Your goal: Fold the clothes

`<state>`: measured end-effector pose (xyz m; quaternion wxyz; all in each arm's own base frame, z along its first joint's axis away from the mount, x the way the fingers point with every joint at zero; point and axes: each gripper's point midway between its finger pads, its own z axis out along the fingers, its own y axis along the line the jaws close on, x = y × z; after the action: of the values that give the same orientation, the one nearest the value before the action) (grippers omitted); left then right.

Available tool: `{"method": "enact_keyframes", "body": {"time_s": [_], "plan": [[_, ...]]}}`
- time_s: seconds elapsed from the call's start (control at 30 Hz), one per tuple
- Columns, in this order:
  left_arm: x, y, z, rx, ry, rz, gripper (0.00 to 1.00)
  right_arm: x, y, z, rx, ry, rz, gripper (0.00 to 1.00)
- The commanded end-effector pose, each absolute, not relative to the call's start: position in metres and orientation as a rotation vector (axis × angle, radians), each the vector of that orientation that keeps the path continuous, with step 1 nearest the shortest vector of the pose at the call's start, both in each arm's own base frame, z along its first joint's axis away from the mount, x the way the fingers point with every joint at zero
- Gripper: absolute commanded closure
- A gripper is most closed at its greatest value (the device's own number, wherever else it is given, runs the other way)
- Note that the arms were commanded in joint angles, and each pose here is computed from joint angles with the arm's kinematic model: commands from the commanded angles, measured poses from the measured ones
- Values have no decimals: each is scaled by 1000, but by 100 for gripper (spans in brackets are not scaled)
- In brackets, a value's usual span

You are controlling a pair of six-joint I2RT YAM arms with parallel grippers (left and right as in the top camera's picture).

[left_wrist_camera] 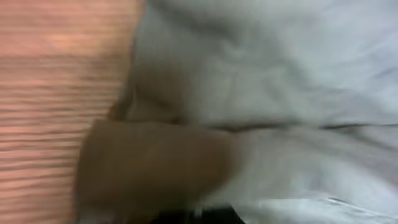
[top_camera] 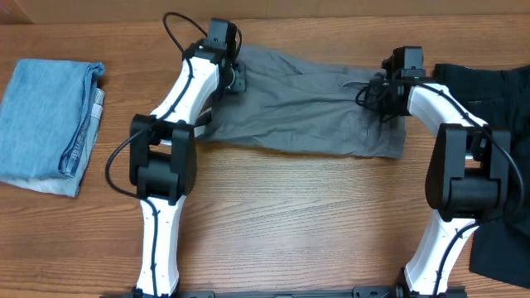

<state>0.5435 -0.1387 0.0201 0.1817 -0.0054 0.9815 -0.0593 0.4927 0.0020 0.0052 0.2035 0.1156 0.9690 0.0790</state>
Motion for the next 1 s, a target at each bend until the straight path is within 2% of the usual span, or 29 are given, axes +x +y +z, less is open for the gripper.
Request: {"method": "enact_keyframes", "body": {"time_s": [0.0,0.03,0.1,0.17,0.23,0.3,0.37,0.5,0.57,0.7,0.8,0.87,0.97], "plan": [[537,-136,-16,-2,2833,-135,89,474,-6,-19,351,2772,171,88],[539,-136,-15,-2,2824,-138,89,472,-6,-21,353,2778,173,88],[546,-137,-9,13,2798,-143,80,471,-6,-22,354,2782,171,80],[548,-134,-5,24,2794,-138,77,464,-6,-24,360,2811,169,80],[539,-132,-8,24,2831,-126,80,460,-5,-26,362,2829,168,79],[524,-128,-13,23,2899,-108,90,451,1,-28,356,2867,192,79],[506,-122,-17,14,2973,-75,96,441,11,-29,354,2913,260,79],[452,-102,-20,-239,3180,80,96,413,46,-33,265,3032,307,79],[423,-95,-16,-367,3278,153,96,390,77,-34,124,3125,296,78],[403,-92,-10,-388,3348,206,96,370,106,-34,4,3184,284,68],[431,-92,35,-392,3210,112,96,387,108,-24,4,3139,286,65],[451,-86,101,-412,3043,16,95,395,85,-25,195,3120,186,64],[449,-74,123,-448,3002,0,92,402,78,-24,222,3094,213,56]]}}
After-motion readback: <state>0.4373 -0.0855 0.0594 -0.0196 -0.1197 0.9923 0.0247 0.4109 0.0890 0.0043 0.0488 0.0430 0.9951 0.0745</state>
